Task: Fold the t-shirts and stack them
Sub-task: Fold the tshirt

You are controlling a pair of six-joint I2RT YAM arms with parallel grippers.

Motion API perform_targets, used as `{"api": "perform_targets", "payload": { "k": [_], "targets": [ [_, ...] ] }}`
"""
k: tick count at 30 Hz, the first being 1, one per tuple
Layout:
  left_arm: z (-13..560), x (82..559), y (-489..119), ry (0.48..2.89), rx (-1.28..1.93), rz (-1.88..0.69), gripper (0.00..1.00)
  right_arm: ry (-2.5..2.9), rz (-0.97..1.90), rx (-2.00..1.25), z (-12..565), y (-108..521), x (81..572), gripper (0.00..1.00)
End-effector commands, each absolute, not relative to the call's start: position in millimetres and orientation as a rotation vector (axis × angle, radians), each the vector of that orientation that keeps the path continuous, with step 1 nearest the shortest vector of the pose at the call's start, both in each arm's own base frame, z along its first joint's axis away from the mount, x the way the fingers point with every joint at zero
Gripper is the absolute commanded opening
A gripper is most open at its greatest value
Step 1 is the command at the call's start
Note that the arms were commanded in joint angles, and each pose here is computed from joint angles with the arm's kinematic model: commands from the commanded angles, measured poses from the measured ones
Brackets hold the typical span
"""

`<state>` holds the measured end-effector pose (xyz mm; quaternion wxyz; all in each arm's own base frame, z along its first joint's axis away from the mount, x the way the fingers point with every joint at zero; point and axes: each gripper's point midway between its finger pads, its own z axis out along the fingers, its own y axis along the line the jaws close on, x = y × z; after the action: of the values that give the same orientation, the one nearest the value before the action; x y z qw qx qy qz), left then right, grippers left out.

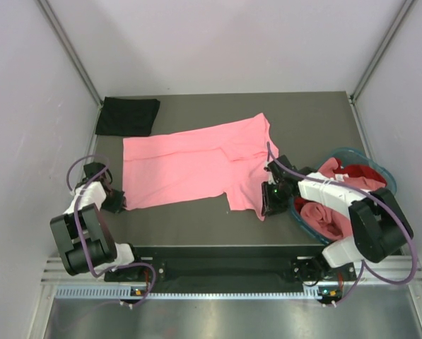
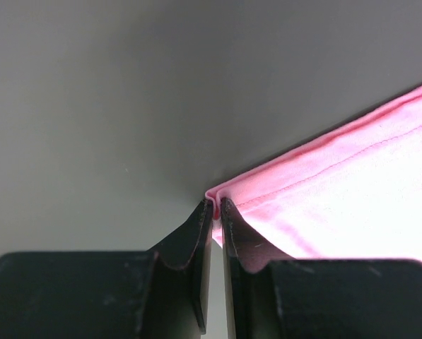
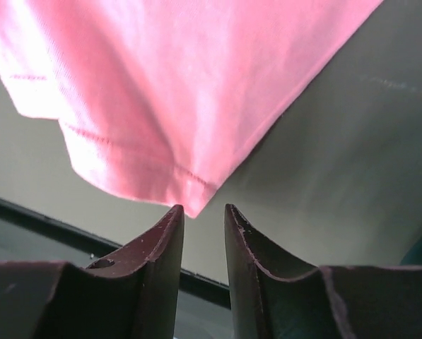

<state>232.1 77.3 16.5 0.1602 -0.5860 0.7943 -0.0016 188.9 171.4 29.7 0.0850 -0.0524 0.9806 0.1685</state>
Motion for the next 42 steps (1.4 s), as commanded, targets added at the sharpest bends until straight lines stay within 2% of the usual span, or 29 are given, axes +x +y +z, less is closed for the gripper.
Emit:
{"api": "perform_targets", "payload": {
  "k": [1, 8, 13, 16, 17, 19, 24, 29, 35, 42],
  "targets": [
    [11.4, 228.9, 77.1, 2.26, -1.688, -0.005, 0.15, 2.879, 0.441, -0.14, 22.5, 177.1, 201.8, 0.3],
    [12.5, 228.1, 77.5, 2.267, -1.683, 0.002, 0.16, 2.935, 0.382, -0.151, 10.6, 186.9, 197.1, 0.34],
    [12.2, 224.7, 77.1, 2.267, -1.679, 0.008, 0.15, 2.958, 0.304, -0.149, 6.9, 184.0, 189.5, 0.33],
    [12.1, 225.2, 77.1, 2.27, -1.675, 0.007, 0.15, 2.973, 0.256, -0.135, 2.7, 178.6, 187.1, 0.18],
    [11.3, 224.6, 76.8, 2.273, -1.677, 0.008, 0.16, 2.975, 0.243, -0.124, 1.7, 176.8, 187.3, 0.07],
    [11.4, 225.0, 76.7, 2.273, -1.677, 0.006, 0.15, 2.973, 0.225, -0.106, 1.9, 173.9, 186.8, 0.0],
    [13.3, 225.0, 77.1, 2.274, -1.672, 0.008, 0.13, 2.897, 0.142, -0.054, 17.7, 158.0, 196.6, 0.0],
    [19.4, 226.1, 79.4, 2.273, -1.653, 0.018, 0.0, 2.815, 0.218, -0.007, 46.9, 150.1, 205.7, 0.0],
    [30.1, 228.6, 83.9, 2.283, -1.573, 0.038, 0.0, 2.733, 0.386, -0.019, 80.9, 156.1, 217.6, 0.0],
    [54.0, 240.5, 95.3, 2.292, -1.445, 0.073, 0.0, 2.644, 0.45, 0.058, 118.2, 144.5, 266.4, 0.0]
  ]
}}
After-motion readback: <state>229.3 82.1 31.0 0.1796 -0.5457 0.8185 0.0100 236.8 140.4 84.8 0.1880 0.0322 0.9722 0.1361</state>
